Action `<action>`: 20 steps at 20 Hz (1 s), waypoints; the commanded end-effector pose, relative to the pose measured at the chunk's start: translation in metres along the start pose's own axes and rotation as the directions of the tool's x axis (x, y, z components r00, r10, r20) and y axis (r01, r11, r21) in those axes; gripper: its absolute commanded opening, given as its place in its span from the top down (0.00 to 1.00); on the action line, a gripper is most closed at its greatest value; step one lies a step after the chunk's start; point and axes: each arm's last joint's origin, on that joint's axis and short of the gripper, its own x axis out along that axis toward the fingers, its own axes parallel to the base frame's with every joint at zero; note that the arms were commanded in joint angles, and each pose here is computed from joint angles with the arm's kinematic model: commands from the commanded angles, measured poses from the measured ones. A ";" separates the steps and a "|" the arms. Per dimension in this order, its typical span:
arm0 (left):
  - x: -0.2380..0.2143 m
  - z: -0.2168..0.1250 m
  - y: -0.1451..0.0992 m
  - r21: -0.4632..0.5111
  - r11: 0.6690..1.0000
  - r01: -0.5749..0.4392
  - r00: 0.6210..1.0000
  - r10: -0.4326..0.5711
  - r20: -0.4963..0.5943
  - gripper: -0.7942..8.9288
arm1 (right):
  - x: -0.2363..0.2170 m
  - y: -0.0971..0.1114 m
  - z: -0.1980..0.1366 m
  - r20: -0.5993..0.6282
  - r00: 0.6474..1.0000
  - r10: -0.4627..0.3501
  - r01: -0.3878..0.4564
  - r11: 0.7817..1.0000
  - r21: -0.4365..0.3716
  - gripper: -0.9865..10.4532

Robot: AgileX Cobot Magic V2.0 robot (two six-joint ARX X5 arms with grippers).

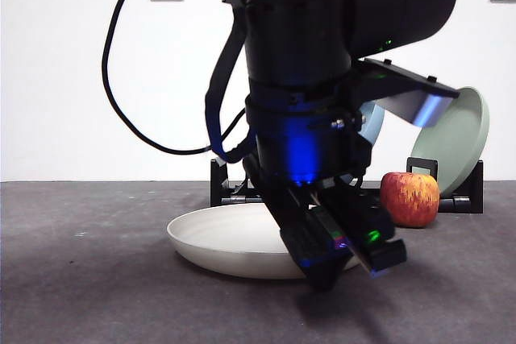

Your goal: Take the yellow plate from the plate rack,put the plate on the table,take the apple from the table,put the apple in the plate

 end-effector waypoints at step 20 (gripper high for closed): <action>-0.320 -0.094 0.121 -0.292 0.864 0.410 0.700 -0.093 0.708 0.63 | 0.144 -0.070 0.070 -0.079 0.985 -0.154 0.155 0.988 0.008 0.28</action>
